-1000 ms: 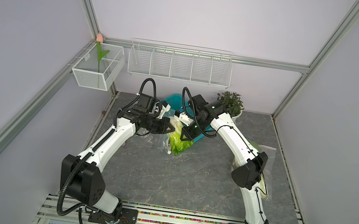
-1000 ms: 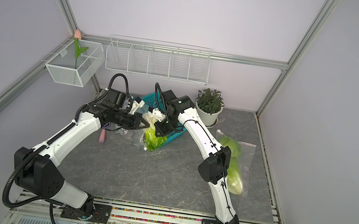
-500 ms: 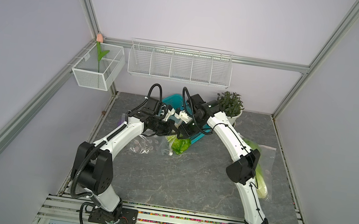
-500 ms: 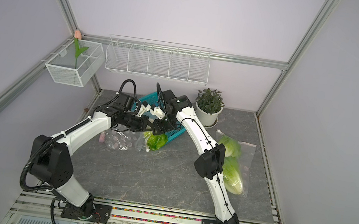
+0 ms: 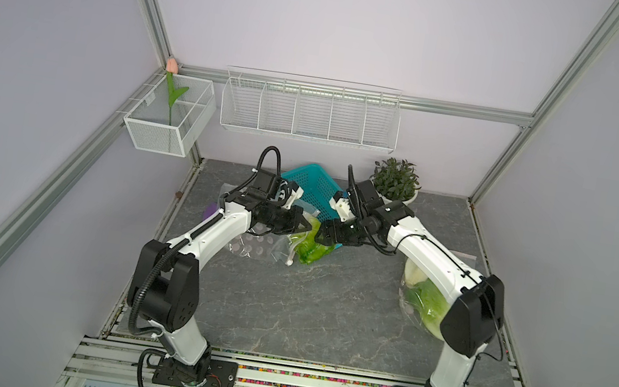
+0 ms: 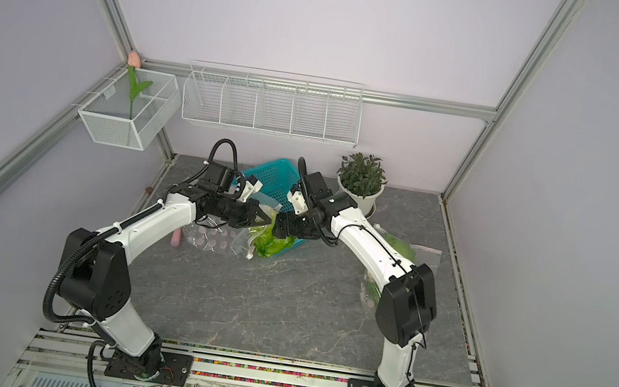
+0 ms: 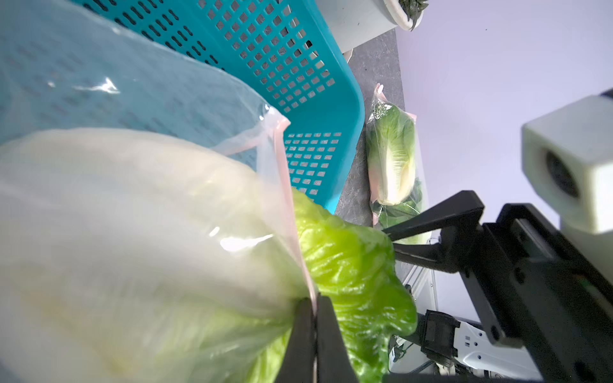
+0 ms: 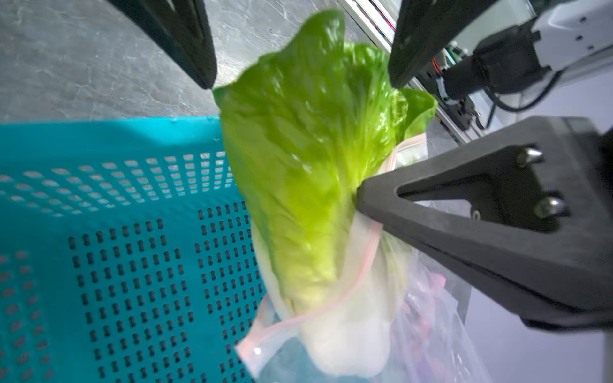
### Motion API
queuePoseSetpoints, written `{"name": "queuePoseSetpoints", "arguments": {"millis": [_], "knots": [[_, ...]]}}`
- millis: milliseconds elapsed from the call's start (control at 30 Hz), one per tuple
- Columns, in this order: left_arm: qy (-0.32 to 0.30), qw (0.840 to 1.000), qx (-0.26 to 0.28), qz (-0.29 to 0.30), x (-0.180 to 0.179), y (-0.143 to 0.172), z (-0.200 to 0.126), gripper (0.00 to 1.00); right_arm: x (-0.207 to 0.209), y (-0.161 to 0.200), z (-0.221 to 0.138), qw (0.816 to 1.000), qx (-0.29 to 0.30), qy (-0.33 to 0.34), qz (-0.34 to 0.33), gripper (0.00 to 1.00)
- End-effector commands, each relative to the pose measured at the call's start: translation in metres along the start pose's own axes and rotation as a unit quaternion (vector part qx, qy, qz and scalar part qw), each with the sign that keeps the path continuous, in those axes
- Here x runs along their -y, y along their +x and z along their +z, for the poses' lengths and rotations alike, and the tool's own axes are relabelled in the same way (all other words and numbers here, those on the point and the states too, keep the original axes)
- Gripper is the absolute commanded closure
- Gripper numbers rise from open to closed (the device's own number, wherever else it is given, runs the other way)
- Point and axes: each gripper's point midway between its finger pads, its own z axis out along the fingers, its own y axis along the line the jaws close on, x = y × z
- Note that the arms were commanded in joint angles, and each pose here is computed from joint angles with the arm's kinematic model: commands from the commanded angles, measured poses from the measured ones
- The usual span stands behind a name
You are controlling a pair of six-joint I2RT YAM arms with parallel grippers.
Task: Put the chinese cabbages into a zipper bag and zip it
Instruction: Place the Chinese cabbage in the zipper food storage bag.
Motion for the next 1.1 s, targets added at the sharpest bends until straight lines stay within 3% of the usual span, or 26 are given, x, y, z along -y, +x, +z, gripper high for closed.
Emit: {"name": "queuePoseSetpoints", "arguments": {"millis": [0,200,333,433,600,733,900,1067], "knots": [[-0.013,0.999,-0.025,-0.022,-0.012,0.013,0.012,1.0,-0.009,-0.017,0.0,0.99,0.078,-0.044,0.112,0.2],[-0.015,0.999,-0.029,-0.018,-0.008,0.017,0.016,1.0,-0.01,-0.015,0.014,0.967,0.114,-0.083,0.214,0.26],[-0.014,0.999,-0.031,-0.013,-0.004,0.019,0.016,1.0,-0.005,-0.027,0.029,0.957,0.135,-0.092,0.241,0.37],[-0.013,0.999,-0.03,-0.01,0.001,0.019,0.013,1.0,-0.003,-0.038,0.034,0.954,0.157,-0.098,0.237,0.55],[-0.01,1.0,-0.022,0.002,0.016,0.012,-0.002,1.0,-0.013,-0.044,0.028,0.962,0.18,-0.114,0.169,0.91],[-0.005,1.0,-0.006,0.009,0.032,0.003,-0.017,1.0,-0.029,-0.04,0.015,0.962,0.181,-0.179,0.101,0.93],[0.004,1.0,0.022,0.014,0.048,-0.009,-0.038,1.0,-0.045,-0.031,-0.013,0.945,0.152,-0.287,0.04,0.93],[0.019,0.999,0.035,0.02,0.065,-0.014,-0.05,1.0,-0.053,-0.019,-0.029,0.943,0.118,-0.31,-0.018,0.93]]}}
